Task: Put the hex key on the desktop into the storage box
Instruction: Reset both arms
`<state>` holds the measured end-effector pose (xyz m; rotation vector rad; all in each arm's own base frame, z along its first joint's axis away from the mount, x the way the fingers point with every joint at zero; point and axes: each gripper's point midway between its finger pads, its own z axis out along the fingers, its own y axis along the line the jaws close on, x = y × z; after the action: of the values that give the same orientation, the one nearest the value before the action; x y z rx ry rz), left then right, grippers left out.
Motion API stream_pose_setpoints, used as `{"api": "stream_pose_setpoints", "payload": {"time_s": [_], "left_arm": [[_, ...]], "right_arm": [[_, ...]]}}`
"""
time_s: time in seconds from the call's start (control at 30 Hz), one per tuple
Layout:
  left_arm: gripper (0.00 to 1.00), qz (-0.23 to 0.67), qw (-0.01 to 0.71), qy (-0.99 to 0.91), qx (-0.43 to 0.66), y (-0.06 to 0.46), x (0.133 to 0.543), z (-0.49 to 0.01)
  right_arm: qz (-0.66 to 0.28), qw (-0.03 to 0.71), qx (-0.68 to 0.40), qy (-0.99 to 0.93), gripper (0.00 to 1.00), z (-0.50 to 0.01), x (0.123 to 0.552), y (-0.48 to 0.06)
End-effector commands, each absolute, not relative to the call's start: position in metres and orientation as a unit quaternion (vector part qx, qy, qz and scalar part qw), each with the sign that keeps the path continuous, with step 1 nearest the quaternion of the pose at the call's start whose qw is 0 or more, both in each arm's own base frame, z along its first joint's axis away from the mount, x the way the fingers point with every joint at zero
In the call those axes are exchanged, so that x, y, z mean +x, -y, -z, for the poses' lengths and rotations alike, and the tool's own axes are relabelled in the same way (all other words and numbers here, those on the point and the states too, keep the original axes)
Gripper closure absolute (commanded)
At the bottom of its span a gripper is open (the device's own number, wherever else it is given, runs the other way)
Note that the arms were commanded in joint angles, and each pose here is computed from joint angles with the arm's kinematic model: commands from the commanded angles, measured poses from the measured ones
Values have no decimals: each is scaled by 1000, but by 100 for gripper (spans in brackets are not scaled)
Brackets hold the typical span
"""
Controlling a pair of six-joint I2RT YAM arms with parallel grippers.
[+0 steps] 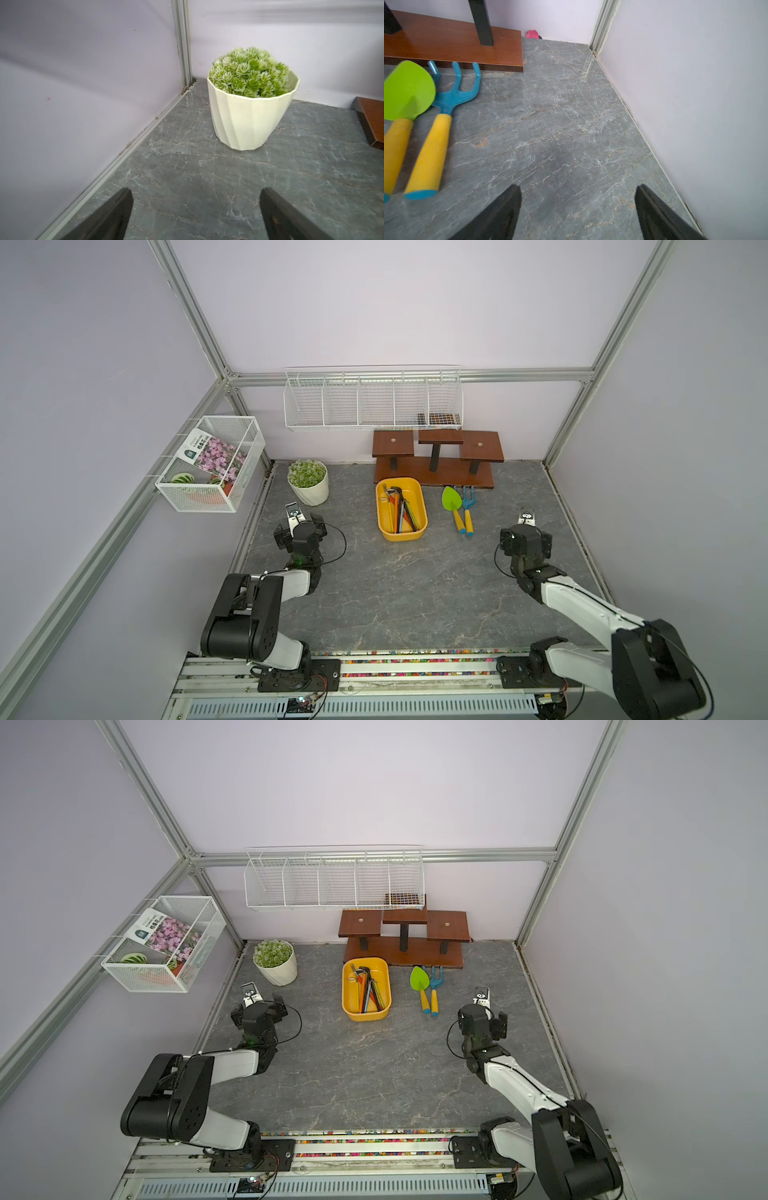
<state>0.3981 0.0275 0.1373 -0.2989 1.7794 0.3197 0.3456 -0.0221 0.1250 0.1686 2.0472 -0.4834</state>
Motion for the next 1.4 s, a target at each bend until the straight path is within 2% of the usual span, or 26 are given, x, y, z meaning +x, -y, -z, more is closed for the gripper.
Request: {"api": "stream_pose_setpoints", "payload": {"time_s": [0.0, 0.1, 0.27, 0.33, 0.5, 0.67, 0.7, 0.73, 1.37], "left_arm": [[0, -126, 594, -787, -106, -22, 406, -130], [0, -110, 584, -798, -98, -22, 412, -127], [0, -87, 630, -767, -85, -16, 389, -136], [0, -83, 637, -762, -85, -16, 386, -137], [0, -53, 610, -787, -74, -17, 402, -128], [0, -45, 614, -783, -84, -21, 397, -122], [0, -46, 624, -776, -80, -20, 397, -122], [0, -46, 627, -774, -77, -20, 395, -122], [0, -44, 620, -779, -82, -20, 396, -121]], "right_arm": [[173, 524, 70, -831, 10, -124, 371, 19], [171, 515, 65, -838, 10, -112, 386, 18], [160, 513, 49, -842, 12, -108, 401, 14], [148, 552, 52, -819, 11, -106, 400, 16], [120, 554, 67, -821, 9, -101, 392, 21], [115, 557, 67, -820, 7, -96, 391, 22], [114, 562, 67, -816, 2, -95, 390, 22], [114, 567, 65, -813, 1, -95, 390, 22], [115, 561, 66, -817, 1, -95, 390, 22]]}}
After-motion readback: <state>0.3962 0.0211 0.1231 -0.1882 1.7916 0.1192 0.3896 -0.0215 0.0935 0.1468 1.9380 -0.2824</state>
